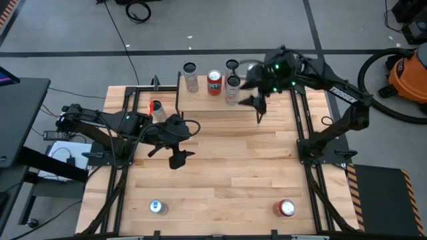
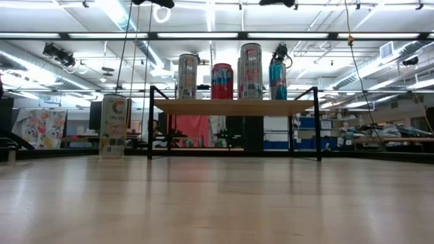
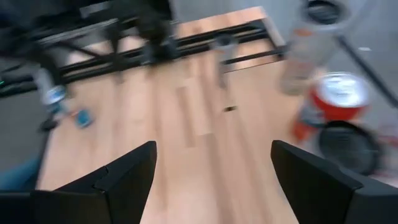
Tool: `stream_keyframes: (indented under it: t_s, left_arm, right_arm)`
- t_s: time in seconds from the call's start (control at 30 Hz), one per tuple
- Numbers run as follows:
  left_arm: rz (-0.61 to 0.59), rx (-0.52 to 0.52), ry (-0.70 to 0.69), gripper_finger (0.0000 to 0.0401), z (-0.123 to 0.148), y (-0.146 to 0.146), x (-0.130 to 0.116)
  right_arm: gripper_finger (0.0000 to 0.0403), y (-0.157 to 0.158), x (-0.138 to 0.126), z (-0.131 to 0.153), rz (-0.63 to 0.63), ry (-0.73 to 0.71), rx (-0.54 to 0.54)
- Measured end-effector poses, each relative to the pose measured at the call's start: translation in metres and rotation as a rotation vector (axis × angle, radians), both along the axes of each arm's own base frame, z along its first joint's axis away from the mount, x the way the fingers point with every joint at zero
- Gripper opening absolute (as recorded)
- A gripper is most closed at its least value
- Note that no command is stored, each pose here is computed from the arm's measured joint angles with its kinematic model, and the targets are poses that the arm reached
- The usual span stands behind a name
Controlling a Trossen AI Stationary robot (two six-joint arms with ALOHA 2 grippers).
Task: Place canned beverage on shelf
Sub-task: Put the blue soda can on the shelf aligned with the other blue soda can
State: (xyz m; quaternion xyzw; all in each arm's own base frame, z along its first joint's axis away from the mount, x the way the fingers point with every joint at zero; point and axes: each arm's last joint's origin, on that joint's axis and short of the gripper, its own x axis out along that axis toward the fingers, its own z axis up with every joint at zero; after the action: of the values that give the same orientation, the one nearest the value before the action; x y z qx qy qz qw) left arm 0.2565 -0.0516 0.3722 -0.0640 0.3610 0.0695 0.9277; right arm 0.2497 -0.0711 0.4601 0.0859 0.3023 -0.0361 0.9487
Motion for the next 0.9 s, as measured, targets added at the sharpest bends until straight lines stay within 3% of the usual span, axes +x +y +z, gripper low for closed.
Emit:
stream_keyframes:
  t_s: [0.37, 0.5, 0.63, 0.9]
  left_arm:
    - [0.004, 0.002, -0.001, 0.0353, 0.000, 0.000, 0.000]
    - [0.004, 0.002, -0.001, 0.0353, 0.000, 0.000, 0.000]
    - [0.023, -0.019, -0.004, 0.0353, 0.000, 0.000, 0.000]
    - [0.053, -0.014, -0.010, 0.0353, 0.000, 0.001, 0.000]
  right_arm:
    - [0.0327, 0.056, 0.015, -0.001, 0.232, -0.016, -0.005]
    - [0.0334, 0.066, 0.016, -0.001, 0.287, -0.017, -0.068]
    - [0.0349, 0.074, 0.016, -0.002, 0.291, -0.006, -0.166]
    - [0.0393, 0.091, 0.017, -0.005, 0.323, 0.020, -0.197]
